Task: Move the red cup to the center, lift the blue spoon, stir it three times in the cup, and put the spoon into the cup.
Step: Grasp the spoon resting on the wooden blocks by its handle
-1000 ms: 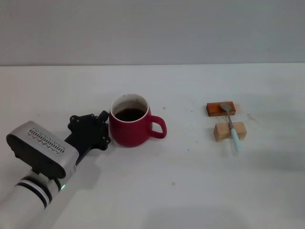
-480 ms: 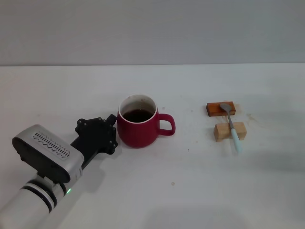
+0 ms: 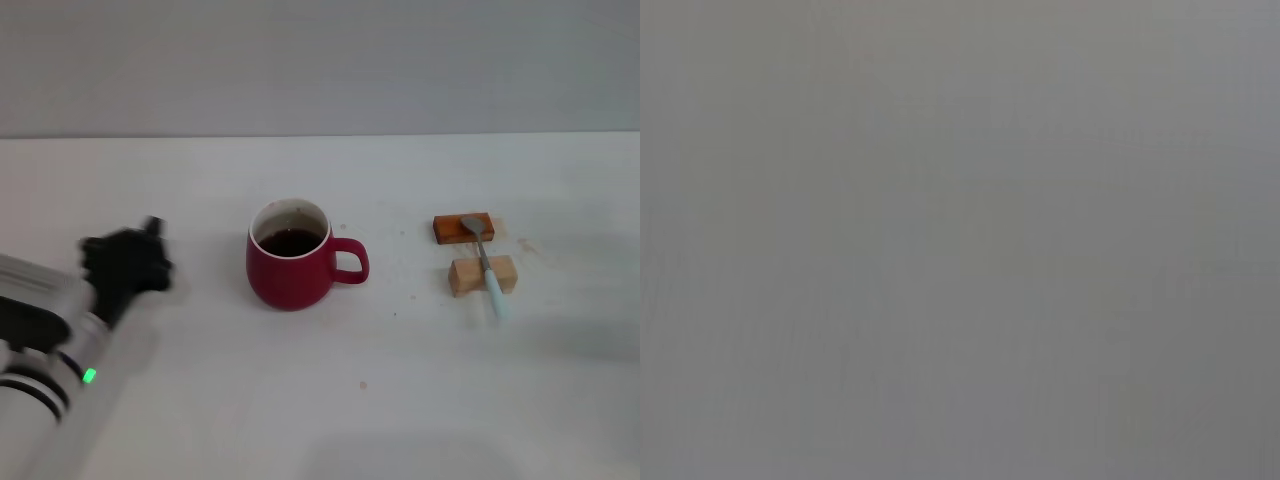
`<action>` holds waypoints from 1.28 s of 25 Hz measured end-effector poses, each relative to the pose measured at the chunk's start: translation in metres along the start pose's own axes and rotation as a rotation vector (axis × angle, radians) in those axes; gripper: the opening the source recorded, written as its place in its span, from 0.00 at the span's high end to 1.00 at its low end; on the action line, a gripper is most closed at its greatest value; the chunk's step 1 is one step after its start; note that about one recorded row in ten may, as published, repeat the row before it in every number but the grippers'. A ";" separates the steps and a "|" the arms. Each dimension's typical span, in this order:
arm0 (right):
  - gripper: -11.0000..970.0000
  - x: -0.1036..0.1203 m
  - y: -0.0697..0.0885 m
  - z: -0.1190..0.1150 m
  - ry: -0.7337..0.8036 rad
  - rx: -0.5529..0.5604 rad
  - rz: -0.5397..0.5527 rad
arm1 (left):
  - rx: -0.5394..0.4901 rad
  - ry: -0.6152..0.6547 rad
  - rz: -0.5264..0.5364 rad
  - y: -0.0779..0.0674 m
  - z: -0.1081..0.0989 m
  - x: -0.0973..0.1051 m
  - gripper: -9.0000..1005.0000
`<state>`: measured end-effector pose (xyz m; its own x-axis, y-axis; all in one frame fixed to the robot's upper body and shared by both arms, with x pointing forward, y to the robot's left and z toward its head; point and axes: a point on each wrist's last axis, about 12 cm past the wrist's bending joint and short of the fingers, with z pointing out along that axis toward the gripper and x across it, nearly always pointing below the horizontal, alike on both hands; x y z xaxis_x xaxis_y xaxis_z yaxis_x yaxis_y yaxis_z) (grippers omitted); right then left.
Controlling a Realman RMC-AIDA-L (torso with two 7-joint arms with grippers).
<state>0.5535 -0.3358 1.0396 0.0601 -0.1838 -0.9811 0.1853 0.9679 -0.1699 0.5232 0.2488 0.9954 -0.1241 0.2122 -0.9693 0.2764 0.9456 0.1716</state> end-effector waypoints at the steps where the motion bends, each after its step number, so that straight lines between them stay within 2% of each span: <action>1: 0.28 0.000 0.000 0.000 0.000 0.000 0.000 | -0.052 0.004 -0.032 0.009 0.000 0.001 0.96; 2: 0.28 0.000 0.000 0.000 0.000 0.000 0.000 | -0.100 0.008 -0.060 0.018 -0.001 0.002 0.96; 3: 0.28 0.000 0.000 -0.001 0.001 0.000 0.001 | -0.176 0.015 -0.100 0.033 -0.003 0.004 0.96; 4: 0.28 0.000 0.000 -0.001 0.001 0.000 0.001 | -0.176 0.015 -0.100 0.033 -0.003 0.004 0.96; 5: 0.28 0.001 0.001 -0.001 0.002 0.000 0.002 | -0.250 0.019 -0.136 0.047 -0.006 0.006 0.95; 8: 0.28 0.002 0.002 -0.003 0.008 -0.002 0.003 | -0.250 0.019 -0.136 0.047 -0.006 0.006 0.95; 9: 0.28 0.003 0.002 -0.004 0.011 -0.003 0.004 | -0.374 0.020 -0.179 0.073 -0.012 0.009 0.95; 10: 0.28 0.004 0.002 -0.005 0.015 -0.004 0.005 | -0.476 0.006 -0.212 0.092 -0.017 0.009 0.95; 11: 0.28 0.005 0.003 -0.006 0.018 -0.005 0.006 | -0.537 -0.012 -0.237 0.102 -0.021 0.008 0.95; 14: 0.28 0.007 0.004 -0.011 0.023 -0.001 0.024 | -0.537 -0.012 -0.237 0.102 -0.021 0.008 0.95; 15: 0.28 0.007 0.004 -0.013 0.022 0.001 0.036 | -0.662 -0.071 -0.290 0.119 -0.032 0.006 0.95; 19: 0.28 0.010 0.008 -0.026 0.028 0.011 0.078 | -0.675 -0.142 -0.276 0.122 -0.033 -0.003 0.95; 26: 0.28 0.006 0.026 -0.046 0.056 0.003 0.077 | -0.649 -0.187 -0.292 0.122 -0.024 -0.012 0.95; 28: 0.28 0.006 0.035 -0.059 0.075 -0.020 0.127 | -0.645 -0.188 -0.296 0.122 -0.022 -0.013 0.95; 31: 0.28 0.005 0.042 -0.067 0.083 -0.047 0.138 | -0.638 -0.182 -0.291 0.122 -0.018 -0.015 0.94; 32: 0.28 0.001 0.053 -0.077 0.083 -0.082 0.138 | -0.638 -0.177 -0.288 0.122 -0.016 -0.016 0.94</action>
<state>0.4883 -0.2711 1.0223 -0.0025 -0.0368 -0.9993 0.1003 0.9943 -0.0369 0.5434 0.3653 1.0346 0.0633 -0.0596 -0.9962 -0.3607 0.9294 -0.0785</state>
